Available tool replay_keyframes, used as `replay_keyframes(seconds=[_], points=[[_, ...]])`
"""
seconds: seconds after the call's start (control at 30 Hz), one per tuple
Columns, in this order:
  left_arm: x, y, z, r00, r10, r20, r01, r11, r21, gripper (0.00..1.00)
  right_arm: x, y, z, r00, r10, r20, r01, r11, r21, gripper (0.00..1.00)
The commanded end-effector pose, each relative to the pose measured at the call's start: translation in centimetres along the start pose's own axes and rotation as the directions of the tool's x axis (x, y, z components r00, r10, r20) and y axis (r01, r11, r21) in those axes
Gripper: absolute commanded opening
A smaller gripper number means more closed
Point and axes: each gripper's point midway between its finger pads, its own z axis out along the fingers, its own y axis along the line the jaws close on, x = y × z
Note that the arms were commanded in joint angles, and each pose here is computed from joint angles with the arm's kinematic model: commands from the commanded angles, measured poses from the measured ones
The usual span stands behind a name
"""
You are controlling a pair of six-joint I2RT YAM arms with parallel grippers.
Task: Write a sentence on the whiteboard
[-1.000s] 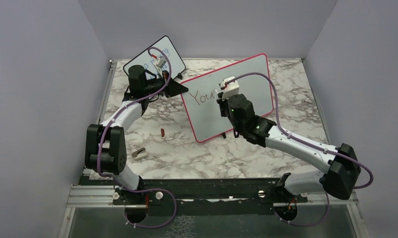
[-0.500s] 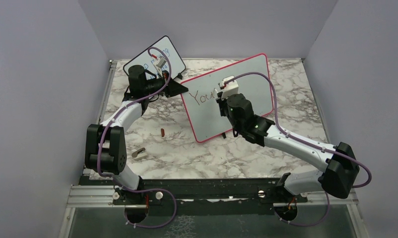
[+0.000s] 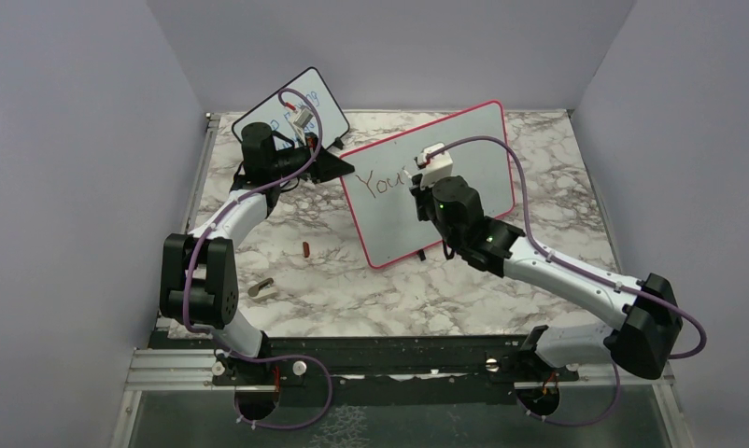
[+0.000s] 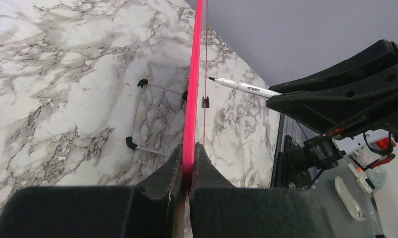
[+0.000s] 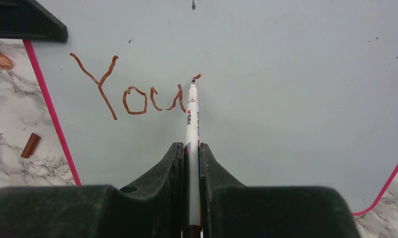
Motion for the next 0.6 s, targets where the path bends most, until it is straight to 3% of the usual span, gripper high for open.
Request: replay_keyframes(seconds=[0.0,0.57], points=[[1.1,-0.4,0.5,0.999,-0.015,-0.042,0.017,0.999,0.038,0.00,-1.2,-0.5,-0.9,1.000,0.015,0.025,-0.015,1.000,-0.002,0.01],[1.1,-0.4,0.5,0.999,-0.015,-0.043,0.017,0.999,0.040,0.00,-0.3,-1.7,0.4,1.000,-0.010,0.014,0.009,0.998,0.061,0.01]])
